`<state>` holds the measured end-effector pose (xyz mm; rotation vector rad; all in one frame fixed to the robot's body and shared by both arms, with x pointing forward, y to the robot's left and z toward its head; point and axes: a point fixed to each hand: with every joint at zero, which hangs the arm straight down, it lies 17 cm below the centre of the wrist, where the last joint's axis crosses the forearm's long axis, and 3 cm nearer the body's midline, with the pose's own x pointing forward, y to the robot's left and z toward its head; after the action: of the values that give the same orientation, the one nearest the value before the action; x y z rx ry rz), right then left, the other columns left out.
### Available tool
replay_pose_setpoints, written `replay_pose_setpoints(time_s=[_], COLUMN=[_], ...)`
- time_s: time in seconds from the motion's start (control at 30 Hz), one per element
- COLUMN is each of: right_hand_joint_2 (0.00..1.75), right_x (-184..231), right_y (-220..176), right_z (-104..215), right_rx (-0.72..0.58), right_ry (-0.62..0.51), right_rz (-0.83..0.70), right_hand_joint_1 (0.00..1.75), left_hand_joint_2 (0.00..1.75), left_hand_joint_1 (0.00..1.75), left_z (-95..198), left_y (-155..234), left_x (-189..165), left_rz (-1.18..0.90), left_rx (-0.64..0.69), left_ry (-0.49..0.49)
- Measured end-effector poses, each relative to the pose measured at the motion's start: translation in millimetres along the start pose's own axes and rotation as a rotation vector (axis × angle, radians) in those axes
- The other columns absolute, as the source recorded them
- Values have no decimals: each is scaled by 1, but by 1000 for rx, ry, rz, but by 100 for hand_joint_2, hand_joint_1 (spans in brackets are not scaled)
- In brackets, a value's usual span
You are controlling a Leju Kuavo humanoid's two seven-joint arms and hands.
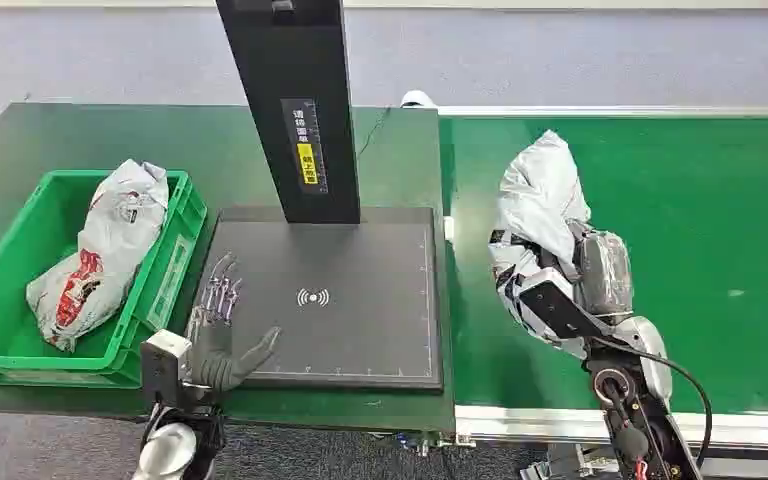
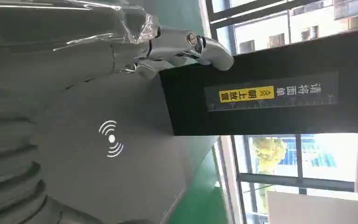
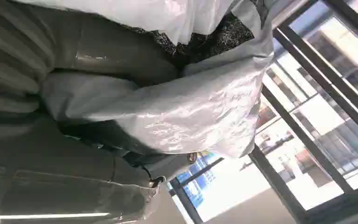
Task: Moved the parcel from conveyor to table for the left to box.
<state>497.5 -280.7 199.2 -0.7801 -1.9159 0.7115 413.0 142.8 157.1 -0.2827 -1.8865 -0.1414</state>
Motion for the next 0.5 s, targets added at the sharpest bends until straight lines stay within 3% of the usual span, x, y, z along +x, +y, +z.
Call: replay_pose_setpoints(time_s=[0.13, 0.33, 0.5], right_hand_joint_2=[175, 175, 175], right_x=[39, 87, 117], right_y=[4, 51, 121], right_z=[-2, 9, 26], right_rx=[1, 139, 423], right_ry=[-157, -317, -435], right_rz=[16, 67, 110], right_hand_joint_1=[175, 175, 175], left_hand_joint_2=[175, 175, 175], left_hand_joint_1=[0, 0, 0], left_z=[-4, -10, -18], left_y=[-1, -4, -11], left_x=[4, 7, 9], left_rz=[3, 9, 12], left_rx=[-12, -35, -71], left_ry=[-16, -32, -50])
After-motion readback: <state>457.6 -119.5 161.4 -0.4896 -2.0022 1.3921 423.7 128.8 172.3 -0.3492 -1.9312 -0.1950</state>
